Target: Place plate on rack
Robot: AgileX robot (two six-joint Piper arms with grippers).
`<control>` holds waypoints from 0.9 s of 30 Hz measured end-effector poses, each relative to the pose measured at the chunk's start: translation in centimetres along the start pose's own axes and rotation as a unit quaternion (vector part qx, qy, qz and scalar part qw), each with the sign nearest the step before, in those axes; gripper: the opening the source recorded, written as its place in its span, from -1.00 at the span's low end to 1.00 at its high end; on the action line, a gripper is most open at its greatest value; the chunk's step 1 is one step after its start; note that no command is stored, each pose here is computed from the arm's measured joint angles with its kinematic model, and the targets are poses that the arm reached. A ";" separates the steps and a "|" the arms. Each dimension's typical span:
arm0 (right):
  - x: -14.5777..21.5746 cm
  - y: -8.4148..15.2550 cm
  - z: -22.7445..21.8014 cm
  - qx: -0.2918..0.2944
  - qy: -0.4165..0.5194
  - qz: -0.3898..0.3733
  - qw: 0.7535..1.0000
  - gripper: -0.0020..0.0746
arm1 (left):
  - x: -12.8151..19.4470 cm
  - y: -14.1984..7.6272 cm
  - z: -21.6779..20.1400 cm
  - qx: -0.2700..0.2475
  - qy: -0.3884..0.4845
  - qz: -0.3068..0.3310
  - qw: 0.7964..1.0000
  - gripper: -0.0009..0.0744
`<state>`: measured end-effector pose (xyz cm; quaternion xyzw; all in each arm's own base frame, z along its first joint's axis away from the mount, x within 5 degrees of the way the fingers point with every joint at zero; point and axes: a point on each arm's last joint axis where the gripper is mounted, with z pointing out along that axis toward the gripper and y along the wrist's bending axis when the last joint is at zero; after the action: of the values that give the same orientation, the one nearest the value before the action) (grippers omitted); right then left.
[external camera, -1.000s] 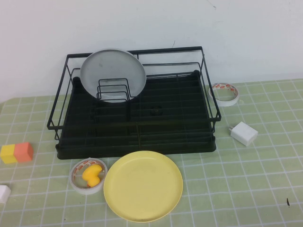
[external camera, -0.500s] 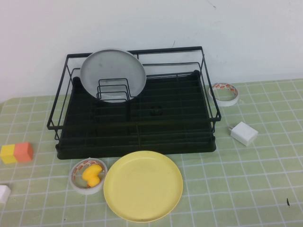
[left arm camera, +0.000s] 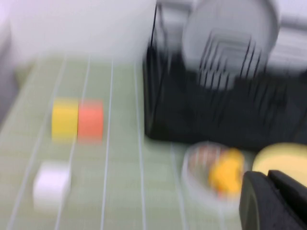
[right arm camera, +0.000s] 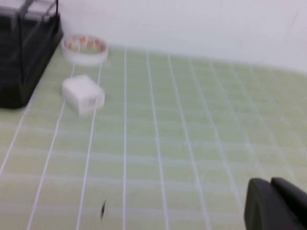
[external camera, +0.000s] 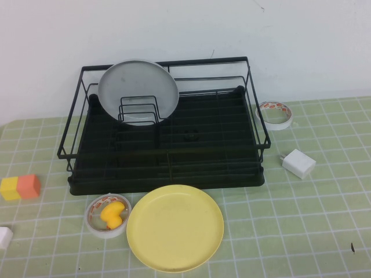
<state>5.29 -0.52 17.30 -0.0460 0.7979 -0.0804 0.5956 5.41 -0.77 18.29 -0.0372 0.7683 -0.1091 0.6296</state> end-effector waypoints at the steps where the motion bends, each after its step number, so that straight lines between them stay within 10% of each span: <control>1: -0.2 0.0 0.0 0.002 -0.011 -0.002 1.000 -0.95 | -0.3 0.0 0.0 0.002 -0.018 -0.002 1.000 -0.98; 13: -5.6 -0.5 -1.9 0.032 -0.323 -0.009 0.946 -0.95 | -5.7 -0.6 -2.0 0.036 -0.330 -0.008 0.943 -0.98; 21: -5.9 -0.6 -2.2 0.033 -0.343 0.007 0.939 -0.95 | -7.2 -0.7 -3.6 0.100 -0.433 -0.112 0.889 -0.98; 27: -5.5 -0.7 -1.8 0.028 -0.297 0.019 0.954 -0.95 | -7.3 -1.4 -3.4 0.102 -0.405 -0.054 0.907 -0.98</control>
<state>5.13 -0.11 23.15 -0.0358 0.5833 -0.0746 0.8081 3.50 -0.31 26.24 -0.0555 0.4286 -0.1967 0.8801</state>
